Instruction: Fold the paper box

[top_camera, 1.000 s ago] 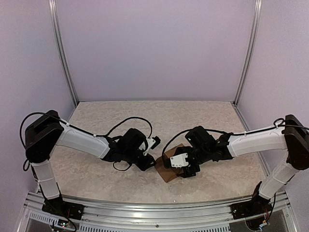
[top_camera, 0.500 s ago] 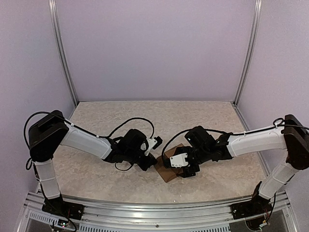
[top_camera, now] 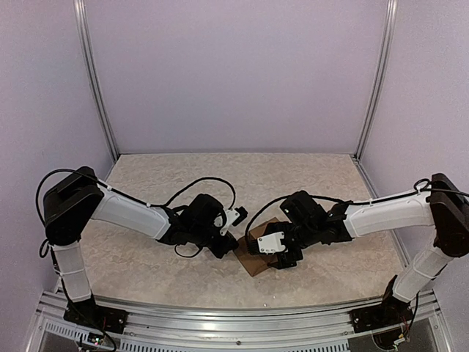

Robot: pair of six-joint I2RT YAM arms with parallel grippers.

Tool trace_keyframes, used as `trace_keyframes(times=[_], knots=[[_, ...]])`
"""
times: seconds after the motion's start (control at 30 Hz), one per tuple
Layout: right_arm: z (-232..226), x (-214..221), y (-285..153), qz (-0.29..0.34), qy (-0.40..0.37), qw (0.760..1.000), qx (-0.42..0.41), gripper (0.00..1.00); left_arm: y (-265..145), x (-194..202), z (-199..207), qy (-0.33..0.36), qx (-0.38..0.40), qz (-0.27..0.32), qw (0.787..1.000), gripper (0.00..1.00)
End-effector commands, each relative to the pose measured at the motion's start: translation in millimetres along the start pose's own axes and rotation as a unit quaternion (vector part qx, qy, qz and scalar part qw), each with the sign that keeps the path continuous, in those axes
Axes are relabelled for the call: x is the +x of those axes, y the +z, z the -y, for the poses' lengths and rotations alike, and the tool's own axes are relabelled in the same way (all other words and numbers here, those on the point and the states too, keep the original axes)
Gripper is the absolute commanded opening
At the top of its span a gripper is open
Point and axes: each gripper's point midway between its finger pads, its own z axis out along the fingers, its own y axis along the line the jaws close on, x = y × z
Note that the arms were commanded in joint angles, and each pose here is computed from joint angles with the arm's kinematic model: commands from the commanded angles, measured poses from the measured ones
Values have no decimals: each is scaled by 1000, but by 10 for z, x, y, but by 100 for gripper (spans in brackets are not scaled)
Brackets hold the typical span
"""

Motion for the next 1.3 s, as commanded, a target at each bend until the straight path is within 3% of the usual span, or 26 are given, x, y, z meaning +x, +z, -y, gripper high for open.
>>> trace_keyframes(times=[0.0, 0.23, 0.9, 1.27], knots=[[-732, 583, 130, -98, 51, 985, -131, 82, 18, -20, 30, 9, 10, 19, 1000, 0], [-711, 591, 125, -99, 59, 985, -130, 82, -17, 37, 128, 44, 4, 55, 998, 0], [-714, 582, 142, -98, 54, 985, -135, 82, -107, -219, 219, 70, 1, 69, 995, 0], [-727, 599, 140, -101, 52, 984, -137, 82, -48, -323, 131, 39, 12, 37, 999, 0]])
